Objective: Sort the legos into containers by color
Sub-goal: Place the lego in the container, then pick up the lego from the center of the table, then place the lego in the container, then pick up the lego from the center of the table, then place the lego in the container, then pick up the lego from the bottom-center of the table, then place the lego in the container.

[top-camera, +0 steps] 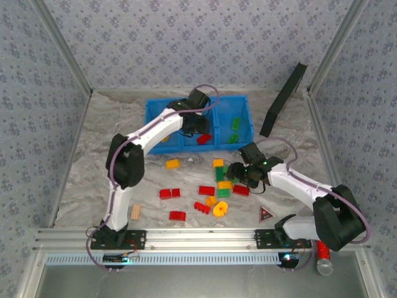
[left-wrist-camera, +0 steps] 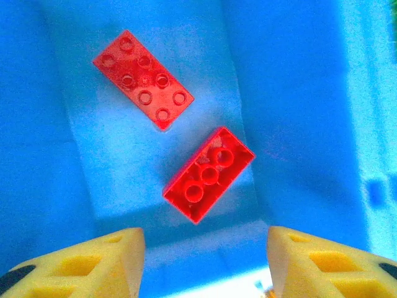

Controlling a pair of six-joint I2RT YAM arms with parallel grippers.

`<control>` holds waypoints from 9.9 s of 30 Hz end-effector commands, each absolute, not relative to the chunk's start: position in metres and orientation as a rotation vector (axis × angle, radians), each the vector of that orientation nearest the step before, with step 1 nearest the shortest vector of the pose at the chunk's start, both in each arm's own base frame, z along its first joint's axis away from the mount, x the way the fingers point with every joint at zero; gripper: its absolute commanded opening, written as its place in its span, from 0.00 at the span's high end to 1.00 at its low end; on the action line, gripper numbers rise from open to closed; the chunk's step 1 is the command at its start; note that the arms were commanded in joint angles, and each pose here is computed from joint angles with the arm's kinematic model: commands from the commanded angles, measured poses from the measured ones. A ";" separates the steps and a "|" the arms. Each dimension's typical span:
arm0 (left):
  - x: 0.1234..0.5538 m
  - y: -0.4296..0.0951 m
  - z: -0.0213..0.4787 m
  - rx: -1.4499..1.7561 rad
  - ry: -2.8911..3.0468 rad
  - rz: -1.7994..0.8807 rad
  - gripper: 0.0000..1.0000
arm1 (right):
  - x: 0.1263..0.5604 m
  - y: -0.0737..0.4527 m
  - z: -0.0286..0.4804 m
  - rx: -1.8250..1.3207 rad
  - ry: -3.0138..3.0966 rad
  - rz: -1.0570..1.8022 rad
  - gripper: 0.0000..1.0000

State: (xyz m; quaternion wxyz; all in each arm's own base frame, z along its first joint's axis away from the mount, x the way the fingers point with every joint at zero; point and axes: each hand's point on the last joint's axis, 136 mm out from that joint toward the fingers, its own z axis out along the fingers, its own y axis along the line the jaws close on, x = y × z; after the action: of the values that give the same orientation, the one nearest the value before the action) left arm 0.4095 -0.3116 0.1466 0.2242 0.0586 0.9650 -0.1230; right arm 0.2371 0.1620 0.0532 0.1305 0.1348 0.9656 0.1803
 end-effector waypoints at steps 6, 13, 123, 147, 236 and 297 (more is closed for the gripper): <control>0.381 -0.280 0.191 0.159 2.568 -0.339 0.44 | 0.248 0.171 0.046 0.356 2.819 0.526 0.33; 0.365 -0.255 0.191 0.123 2.579 -0.304 0.43 | 0.250 0.165 0.035 0.359 2.839 0.458 0.35; 0.301 -0.181 -0.002 -0.335 2.921 0.015 0.29 | 0.472 0.160 0.131 -0.287 2.600 0.299 0.51; 0.273 -0.156 0.064 -0.292 2.833 -0.004 0.45 | 0.357 0.187 0.160 -0.493 2.568 0.344 0.43; 0.421 -0.145 0.225 -0.105 2.438 -0.228 0.12 | 0.280 0.294 0.139 -1.590 1.828 0.250 0.81; 0.084 -0.403 0.115 1.105 2.589 -0.622 0.11 | 0.473 0.320 0.095 -1.215 2.174 0.044 0.51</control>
State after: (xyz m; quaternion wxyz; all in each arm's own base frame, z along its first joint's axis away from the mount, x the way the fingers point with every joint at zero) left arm 0.0876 -0.3988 0.1104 0.1347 0.3960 0.8824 -0.2154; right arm 0.4749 0.3236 0.0884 0.3184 -0.4669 0.8247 0.0211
